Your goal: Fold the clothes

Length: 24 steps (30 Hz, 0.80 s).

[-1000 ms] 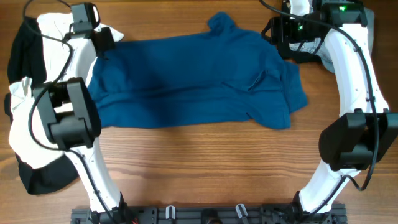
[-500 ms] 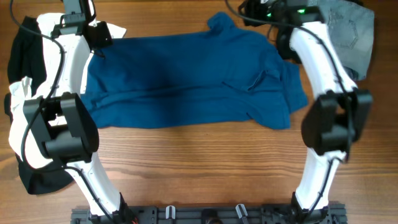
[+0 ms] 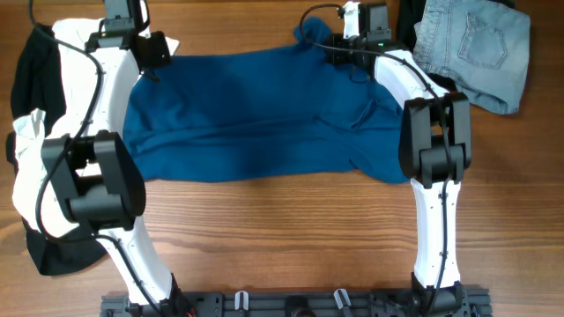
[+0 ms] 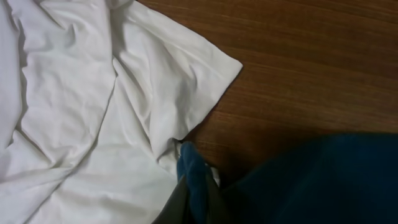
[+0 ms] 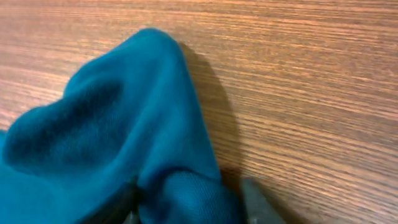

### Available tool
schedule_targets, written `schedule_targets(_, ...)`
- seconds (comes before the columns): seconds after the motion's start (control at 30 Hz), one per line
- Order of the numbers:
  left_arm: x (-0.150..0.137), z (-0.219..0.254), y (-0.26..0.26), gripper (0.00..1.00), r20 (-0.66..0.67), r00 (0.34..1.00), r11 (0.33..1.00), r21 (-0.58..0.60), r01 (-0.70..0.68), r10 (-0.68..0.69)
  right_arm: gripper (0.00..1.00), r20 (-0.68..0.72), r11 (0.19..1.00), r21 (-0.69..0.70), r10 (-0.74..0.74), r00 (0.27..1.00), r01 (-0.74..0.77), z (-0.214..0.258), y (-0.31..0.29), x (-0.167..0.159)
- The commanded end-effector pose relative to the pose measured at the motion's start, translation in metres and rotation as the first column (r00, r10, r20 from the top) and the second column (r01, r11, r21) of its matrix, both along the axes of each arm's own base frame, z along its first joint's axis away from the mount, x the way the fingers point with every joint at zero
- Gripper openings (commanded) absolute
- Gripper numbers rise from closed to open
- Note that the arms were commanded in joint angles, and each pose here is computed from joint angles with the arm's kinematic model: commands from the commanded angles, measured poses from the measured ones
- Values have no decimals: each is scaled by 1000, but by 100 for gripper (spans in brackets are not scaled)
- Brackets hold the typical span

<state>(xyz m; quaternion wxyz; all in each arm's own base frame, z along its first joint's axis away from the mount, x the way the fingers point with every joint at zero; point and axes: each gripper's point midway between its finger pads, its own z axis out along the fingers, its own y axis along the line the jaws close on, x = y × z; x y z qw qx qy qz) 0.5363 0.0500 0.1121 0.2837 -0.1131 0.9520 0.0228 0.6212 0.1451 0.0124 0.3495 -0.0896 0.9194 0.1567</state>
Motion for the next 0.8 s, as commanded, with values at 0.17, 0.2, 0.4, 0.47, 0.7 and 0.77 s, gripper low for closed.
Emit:
schedule_targets(0.17,1,14,-3,4,31,1000,1000,-13,-3,4,4,12,994,-84,-67,998,68,51,-16,-4)
schedule_targets(0.2,1,14,-3,4,30,1000,1000,-13,-3,4,4,17,993,-98,-60,998,62,66,-18,-8)
schedule_targets(0.4,1,14,-3,4,30,1000,1000,-13,-3,4,4,-137,991,-135,-16,990,-3,80,-5,-57)
schedule_targets(0.47,1,14,-3,4,30,1000,1000,-12,-3,3,4,-257,987,-134,57,965,-94,56,22,-90)
schedule_targets(0.7,1,14,-3,4,31,1000,1000,-12,-3,3,66,-408,925,-227,193,892,-304,24,78,-161)
schedule_targets(0.77,1,14,-3,4,31,1000,1000,-12,-3,4,70,-328,944,-221,164,930,-245,52,67,-133)
